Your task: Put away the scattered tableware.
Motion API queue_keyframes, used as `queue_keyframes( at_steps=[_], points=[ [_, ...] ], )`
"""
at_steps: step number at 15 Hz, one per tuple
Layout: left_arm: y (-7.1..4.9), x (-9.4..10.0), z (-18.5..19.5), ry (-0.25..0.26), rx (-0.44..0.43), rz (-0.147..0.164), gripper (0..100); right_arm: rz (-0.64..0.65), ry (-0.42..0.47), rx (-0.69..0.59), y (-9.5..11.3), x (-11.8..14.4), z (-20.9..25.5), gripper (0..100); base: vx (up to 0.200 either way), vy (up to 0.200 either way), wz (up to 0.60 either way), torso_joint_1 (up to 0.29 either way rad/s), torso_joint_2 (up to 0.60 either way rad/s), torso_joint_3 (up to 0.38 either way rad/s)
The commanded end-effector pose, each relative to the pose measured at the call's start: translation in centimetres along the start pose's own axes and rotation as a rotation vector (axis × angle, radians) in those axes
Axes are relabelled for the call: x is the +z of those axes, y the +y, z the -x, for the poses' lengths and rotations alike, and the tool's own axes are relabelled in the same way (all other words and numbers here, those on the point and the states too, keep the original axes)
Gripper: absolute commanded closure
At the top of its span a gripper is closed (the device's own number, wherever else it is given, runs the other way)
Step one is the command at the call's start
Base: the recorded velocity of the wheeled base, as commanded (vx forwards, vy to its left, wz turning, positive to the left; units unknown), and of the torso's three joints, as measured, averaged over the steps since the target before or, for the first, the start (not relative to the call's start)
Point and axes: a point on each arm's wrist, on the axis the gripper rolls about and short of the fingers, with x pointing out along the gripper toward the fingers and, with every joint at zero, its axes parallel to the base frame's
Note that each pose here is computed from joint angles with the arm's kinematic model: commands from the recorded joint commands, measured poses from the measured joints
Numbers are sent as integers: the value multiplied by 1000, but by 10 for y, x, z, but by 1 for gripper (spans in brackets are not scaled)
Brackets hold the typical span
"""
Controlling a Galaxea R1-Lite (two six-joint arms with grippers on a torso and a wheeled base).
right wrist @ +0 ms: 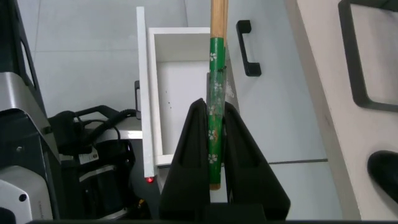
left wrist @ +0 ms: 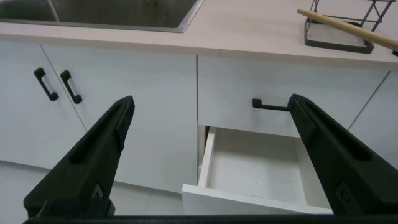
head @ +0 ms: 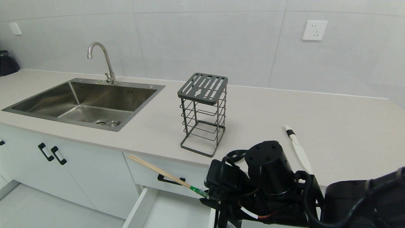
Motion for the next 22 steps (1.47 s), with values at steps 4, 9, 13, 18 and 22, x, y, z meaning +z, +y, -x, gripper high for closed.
queue_keyframes(
  at_steps=[4,9,13,18,22],
  points=[
    [0,0,0,1,0,1,0,4,25,-1,-3,-6,-7,100,0,0,0,0,0,0],
    [0,0,0,1,0,1,0,3,22,2,-5,-5,-13,100,0,0,0,-64,132,62],
    [0,0,0,1,0,-1,0,26,25,-4,-9,-5,-17,100,0,0,0,-246,476,229],
    [0,0,0,1,0,-1,0,53,33,-11,-17,-5,-34,100,0,0,0,-255,488,231],
    [0,0,0,1,0,-1,0,48,56,-15,-24,-11,-49,100,0,0,0,-253,461,212]
  ],
)
